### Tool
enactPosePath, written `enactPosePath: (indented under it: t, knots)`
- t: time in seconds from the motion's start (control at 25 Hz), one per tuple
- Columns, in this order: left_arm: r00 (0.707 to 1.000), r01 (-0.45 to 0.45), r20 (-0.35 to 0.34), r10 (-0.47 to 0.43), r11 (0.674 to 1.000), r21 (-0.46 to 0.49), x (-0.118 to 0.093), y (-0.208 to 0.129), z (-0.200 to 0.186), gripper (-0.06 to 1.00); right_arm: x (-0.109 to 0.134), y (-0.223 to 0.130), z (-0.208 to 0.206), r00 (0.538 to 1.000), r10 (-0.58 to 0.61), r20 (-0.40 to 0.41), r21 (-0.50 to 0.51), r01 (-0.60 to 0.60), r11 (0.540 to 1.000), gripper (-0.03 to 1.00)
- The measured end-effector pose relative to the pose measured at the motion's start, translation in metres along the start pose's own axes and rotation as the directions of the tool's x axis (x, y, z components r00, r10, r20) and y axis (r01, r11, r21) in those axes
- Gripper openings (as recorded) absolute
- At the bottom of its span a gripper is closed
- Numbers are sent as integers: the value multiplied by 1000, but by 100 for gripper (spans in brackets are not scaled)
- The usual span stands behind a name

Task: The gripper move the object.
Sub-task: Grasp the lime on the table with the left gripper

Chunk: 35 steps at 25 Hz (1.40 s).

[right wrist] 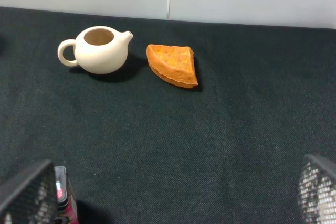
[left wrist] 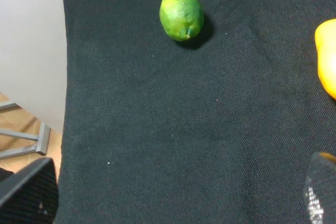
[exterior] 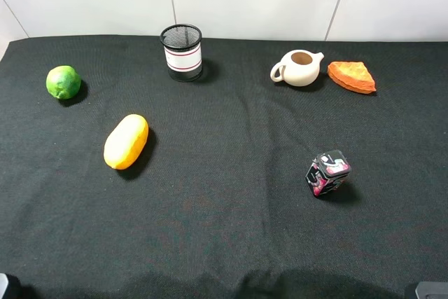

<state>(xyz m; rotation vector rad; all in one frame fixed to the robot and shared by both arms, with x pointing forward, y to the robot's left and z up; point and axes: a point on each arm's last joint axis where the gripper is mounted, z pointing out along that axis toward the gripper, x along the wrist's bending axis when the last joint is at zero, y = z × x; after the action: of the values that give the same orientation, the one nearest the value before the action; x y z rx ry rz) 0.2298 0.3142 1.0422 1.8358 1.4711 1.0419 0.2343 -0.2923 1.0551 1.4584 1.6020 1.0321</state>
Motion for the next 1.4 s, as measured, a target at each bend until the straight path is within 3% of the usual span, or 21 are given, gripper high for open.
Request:
enactPosePath:
  t: [0.24, 0.64, 1.04, 1.4]
  knots:
    - [1000, 13, -13, -12, 1000, 14, 4, 12, -2, 99, 0, 0, 0, 1000, 0, 0, 0, 0, 1000, 69]
    - [1000, -23, 24, 19, 983, 183, 14, 81, 15, 99, 0, 0, 0, 1000, 0, 0, 0, 0, 1000, 69]
    - [993, -54, 115, 12, 927, 372, 16, 150, 63, 99, 0, 0, 0, 1000, 0, 0, 0, 0, 1000, 69]
    - [973, -100, 231, -7, 888, 449, 7, 179, 108, 99, 0, 0, 0, 1000, 0, 0, 0, 0, 1000, 69]
